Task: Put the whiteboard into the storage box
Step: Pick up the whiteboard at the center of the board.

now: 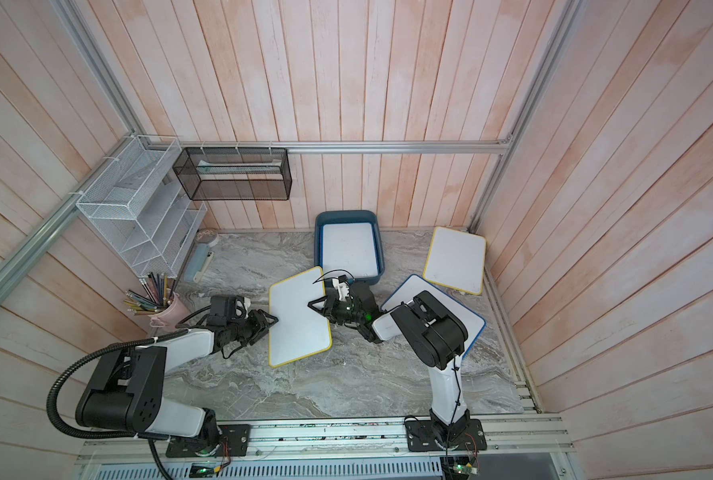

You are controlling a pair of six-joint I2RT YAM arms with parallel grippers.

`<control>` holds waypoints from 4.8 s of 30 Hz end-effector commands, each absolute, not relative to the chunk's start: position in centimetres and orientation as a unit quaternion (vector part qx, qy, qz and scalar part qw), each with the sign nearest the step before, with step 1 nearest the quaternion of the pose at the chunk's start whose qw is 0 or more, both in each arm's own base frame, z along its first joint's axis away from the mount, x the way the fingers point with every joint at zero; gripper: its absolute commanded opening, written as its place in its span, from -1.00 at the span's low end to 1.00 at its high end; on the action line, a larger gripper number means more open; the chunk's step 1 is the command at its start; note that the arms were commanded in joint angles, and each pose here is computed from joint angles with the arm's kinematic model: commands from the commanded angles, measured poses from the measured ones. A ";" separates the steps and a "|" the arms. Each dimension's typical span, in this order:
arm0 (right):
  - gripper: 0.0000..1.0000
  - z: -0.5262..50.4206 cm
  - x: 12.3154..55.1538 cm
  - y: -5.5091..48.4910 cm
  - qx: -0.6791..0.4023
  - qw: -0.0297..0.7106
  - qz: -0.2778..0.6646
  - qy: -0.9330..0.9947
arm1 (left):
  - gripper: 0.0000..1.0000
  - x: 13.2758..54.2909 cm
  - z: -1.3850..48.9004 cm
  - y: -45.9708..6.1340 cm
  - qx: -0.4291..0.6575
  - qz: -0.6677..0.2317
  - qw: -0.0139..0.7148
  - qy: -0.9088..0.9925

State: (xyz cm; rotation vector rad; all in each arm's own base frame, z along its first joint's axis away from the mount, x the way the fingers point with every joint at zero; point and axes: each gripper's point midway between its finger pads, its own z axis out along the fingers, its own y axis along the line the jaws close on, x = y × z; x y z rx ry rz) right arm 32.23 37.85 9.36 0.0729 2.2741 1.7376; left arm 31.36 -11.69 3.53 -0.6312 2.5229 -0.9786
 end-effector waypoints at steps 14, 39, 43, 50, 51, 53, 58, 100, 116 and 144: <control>-0.18 11.5 32.0 37.1 -0.025 0.144 0.598 0.788 | 0.15 28.5 0.6 -11.9 -0.231 -0.324 0.114 0.910; -1.00 12.3 32.3 36.2 -0.075 0.152 0.570 0.804 | 0.15 28.7 1.7 -11.2 -0.236 -0.335 0.143 0.901; -1.00 13.1 32.4 36.3 -0.079 0.157 0.575 0.799 | 0.15 28.8 2.1 -11.1 -0.236 -0.341 0.152 0.897; -1.00 15.4 32.7 35.9 -0.074 0.168 0.600 0.778 | 0.15 29.3 3.7 -11.3 -0.234 -0.377 0.177 0.878; -1.00 15.8 32.8 35.7 -0.073 0.171 0.604 0.775 | 0.15 29.4 4.0 -11.4 -0.231 -0.383 0.181 0.876; -1.00 16.5 33.0 35.4 -0.072 0.176 0.612 0.768 | 0.15 29.7 4.6 -11.5 -0.226 -0.397 0.189 0.869; -1.00 17.9 33.5 34.7 -0.069 0.185 0.626 0.754 | 0.15 30.7 6.8 -12.0 -0.207 -0.445 0.213 0.845; -1.00 23.7 37.4 31.7 -0.079 0.231 0.671 0.700 | -0.10 36.6 21.3 -16.2 -0.028 -0.606 0.316 0.729; -1.00 25.1 38.0 28.5 -0.068 0.257 0.671 0.692 | -0.03 37.8 19.7 -15.3 -0.046 -0.580 0.309 0.753; -0.82 23.9 38.0 26.9 -0.043 0.254 0.679 0.688 | -1.00 38.9 22.6 -19.3 0.008 -0.670 0.271 0.691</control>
